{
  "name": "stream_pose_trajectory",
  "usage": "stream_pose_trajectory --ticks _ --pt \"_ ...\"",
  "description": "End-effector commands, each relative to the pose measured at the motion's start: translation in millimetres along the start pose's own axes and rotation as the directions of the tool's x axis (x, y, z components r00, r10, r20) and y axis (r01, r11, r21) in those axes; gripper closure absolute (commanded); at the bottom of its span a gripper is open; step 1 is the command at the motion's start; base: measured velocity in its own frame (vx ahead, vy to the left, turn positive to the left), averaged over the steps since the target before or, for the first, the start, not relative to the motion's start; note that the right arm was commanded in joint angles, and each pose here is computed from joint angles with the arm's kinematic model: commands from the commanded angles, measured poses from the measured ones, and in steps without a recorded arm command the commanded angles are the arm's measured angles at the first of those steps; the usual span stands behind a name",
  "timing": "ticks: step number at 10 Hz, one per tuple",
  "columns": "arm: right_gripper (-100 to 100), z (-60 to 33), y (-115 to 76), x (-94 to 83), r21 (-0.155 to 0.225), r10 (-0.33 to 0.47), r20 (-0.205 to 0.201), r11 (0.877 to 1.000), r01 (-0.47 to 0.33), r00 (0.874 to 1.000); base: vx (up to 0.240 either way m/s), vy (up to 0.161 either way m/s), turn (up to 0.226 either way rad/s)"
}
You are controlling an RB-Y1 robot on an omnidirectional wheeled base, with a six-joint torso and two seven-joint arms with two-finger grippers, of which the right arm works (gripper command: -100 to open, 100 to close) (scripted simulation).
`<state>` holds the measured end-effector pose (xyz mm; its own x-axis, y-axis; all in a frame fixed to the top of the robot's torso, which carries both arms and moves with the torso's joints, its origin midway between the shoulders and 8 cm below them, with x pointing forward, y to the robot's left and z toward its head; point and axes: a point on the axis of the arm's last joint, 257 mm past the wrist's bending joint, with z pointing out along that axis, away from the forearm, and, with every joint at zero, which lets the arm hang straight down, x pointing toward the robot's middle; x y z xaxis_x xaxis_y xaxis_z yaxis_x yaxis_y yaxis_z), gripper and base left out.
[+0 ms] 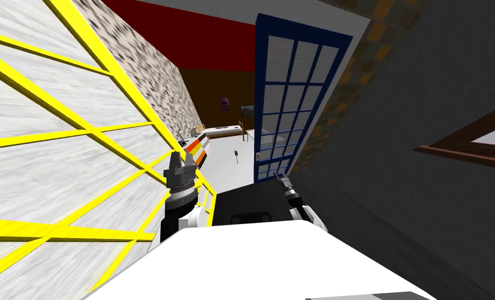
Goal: Pull the door open
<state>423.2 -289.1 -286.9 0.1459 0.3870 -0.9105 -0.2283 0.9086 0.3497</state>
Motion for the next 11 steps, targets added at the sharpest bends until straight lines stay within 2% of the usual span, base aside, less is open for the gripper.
stream_pose_trajectory --ticks 1,2,11 --pt "-100 -2.7 -3.0 7.0 0.002 -0.028 -0.015 1.0 0.028 0.999 0.108 0.034 0.003" --pt "-100 -5.6 -7.8 15.1 0.004 -0.059 -0.033 0.998 0.059 0.998 0.145 0.033 0.003" --pt "-100 -19.7 -26.2 47.5 0.0 -0.183 -0.11 0.983 0.184 0.977 0.101 0.034 0.002"
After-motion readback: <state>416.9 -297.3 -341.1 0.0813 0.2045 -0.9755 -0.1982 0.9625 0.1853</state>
